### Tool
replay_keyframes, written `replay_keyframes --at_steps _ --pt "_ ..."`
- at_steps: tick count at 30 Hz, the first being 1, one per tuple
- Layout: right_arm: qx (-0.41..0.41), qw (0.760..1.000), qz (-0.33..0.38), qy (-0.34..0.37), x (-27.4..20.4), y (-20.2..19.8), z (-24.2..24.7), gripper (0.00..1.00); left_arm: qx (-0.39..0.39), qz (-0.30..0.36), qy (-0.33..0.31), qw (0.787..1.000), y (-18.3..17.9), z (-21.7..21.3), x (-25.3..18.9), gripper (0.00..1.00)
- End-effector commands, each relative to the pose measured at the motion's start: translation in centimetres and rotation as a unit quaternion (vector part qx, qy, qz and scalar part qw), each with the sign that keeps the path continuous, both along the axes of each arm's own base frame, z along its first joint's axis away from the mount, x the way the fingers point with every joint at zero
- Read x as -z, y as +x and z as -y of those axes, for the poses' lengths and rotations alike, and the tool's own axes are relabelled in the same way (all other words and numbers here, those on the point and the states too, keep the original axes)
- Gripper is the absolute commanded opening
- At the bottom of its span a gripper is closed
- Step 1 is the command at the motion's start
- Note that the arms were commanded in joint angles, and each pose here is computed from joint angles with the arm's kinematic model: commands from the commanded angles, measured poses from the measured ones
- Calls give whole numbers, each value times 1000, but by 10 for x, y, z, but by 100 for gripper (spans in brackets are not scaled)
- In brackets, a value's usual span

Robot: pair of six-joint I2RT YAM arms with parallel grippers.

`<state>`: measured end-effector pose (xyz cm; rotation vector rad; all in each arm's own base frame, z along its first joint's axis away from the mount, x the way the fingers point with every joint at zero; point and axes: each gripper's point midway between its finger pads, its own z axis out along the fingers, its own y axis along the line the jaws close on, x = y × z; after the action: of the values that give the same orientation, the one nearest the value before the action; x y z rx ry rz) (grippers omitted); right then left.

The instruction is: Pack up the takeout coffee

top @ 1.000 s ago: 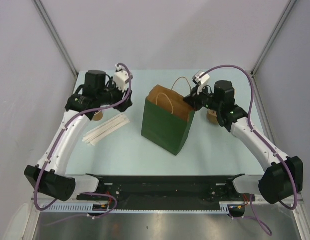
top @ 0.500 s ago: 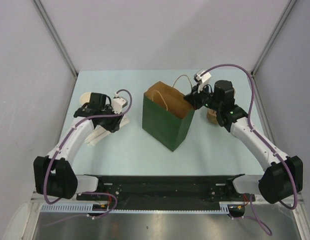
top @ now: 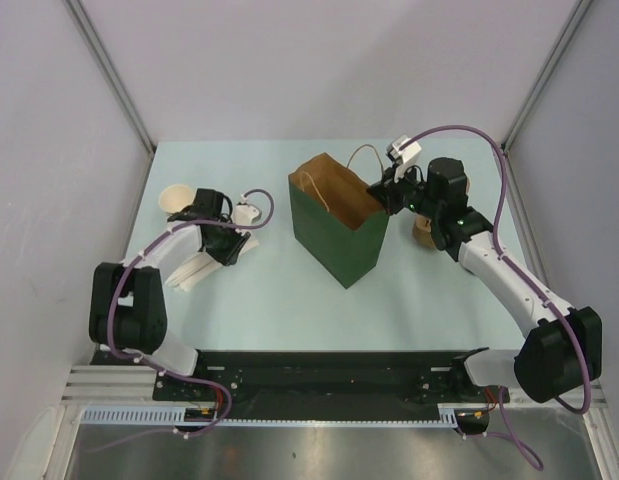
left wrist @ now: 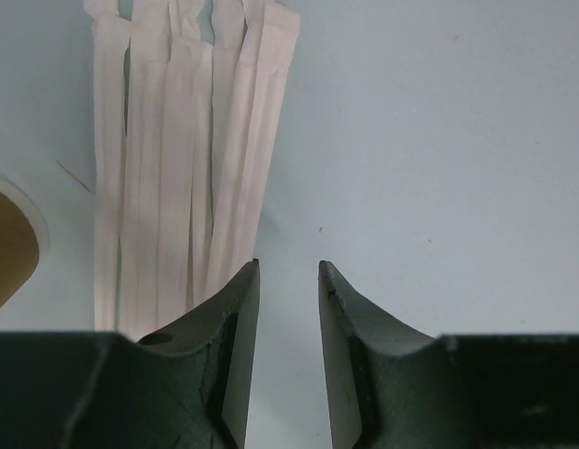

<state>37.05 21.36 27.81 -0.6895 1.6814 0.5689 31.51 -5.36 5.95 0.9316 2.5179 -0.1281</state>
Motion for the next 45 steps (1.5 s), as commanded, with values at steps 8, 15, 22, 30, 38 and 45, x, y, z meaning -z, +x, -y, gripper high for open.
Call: replay_keyframes --at_steps 8,15,22,30,38,45 --pt "4 999 50 12 -38 7 1 13 17 -2 20 1000 22 -5 32 33" --pt "2 998 60 20 -53 0 2 22 14 -35 -14 999 8 6 42 34" --pt "-1 997 71 33 -70 -6 1 31 16 -24 -50 998 2 18 16 35" --pt "-3 996 79 46 -84 -10 0 37 9 -11 -9 1000 18 1 15 35" --pt "-4 995 82 52 -102 -21 0 46 -1 -19 19 1000 29 -12 36 36" --pt "-6 994 90 56 -114 -29 1 48 18 -56 8 998 8 -8 54 37"
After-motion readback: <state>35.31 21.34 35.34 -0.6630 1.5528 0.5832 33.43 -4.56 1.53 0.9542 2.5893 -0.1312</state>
